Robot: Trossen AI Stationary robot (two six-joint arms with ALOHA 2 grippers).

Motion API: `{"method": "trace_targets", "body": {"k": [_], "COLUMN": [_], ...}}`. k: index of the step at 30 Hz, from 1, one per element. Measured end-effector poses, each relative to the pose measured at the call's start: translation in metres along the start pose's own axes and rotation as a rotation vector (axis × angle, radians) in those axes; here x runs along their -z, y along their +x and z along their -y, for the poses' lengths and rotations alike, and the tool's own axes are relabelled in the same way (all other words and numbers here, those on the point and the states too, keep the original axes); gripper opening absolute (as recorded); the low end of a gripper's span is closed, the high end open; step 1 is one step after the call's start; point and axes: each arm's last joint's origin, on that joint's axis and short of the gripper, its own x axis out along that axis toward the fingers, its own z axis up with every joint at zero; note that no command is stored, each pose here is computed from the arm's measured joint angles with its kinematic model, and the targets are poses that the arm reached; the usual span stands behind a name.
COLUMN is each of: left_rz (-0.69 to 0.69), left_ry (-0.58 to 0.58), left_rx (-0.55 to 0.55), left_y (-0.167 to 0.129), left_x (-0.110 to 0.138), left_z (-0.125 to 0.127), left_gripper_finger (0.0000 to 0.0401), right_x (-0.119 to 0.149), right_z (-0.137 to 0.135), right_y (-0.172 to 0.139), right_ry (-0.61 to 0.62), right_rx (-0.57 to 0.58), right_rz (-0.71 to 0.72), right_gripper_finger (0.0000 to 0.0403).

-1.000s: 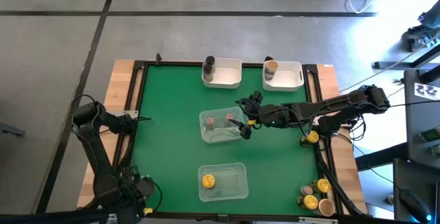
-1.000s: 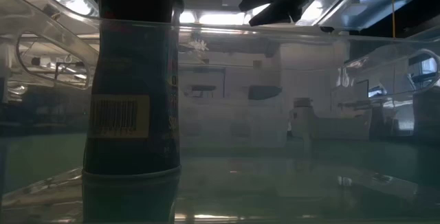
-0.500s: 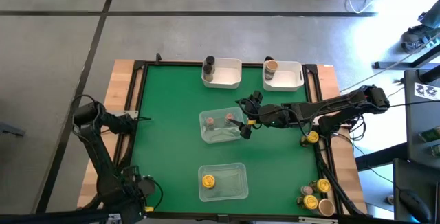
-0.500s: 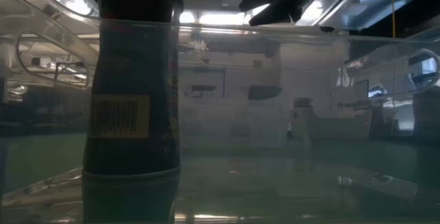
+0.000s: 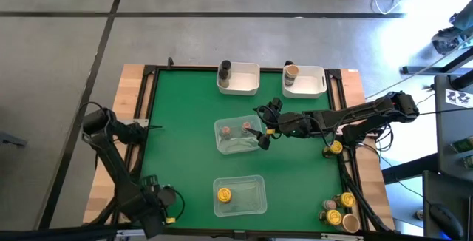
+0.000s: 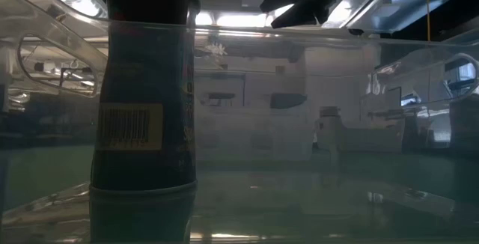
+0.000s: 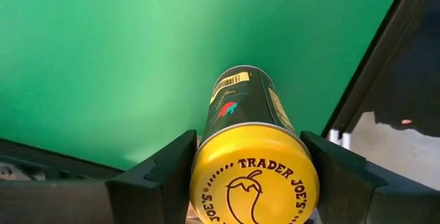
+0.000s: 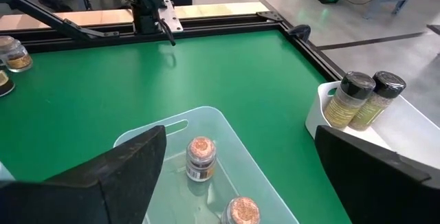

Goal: Sort spices by type
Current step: Put the bottom left yellow seasoning bottle into the bottom transparent bin

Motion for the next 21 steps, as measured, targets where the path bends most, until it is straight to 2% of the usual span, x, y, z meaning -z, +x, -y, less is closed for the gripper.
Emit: {"method": "trace_targets", "body": {"k": [5, 10, 21], "left_rz": [0.029, 0.141, 0.374], "left_ry": [0.015, 0.043, 0.156], "left_rx": [0.017, 0.025, 0.125], "left_y": [-0.013, -0.032, -0.098], "left_x": [-0.018, -0.042, -0.101], "left_z": [-0.001, -0.003, -0.013], "left_gripper_finger": [0.0214, 0.0218, 0.0216], "right_x": [0.0, -0.001, -0.001], "right_z": [0.0, 0.0, 0.0], "right_y": [0.0, 0.0, 0.0], "right_ry": [0.001, -0.001, -0.018], "right_rx": [-0.008, -0.009, -0.01], "right_rz": [-0.001, 0.006, 0.01], "right_gripper_finger": [0.0372, 0.0372, 0.0372]}}
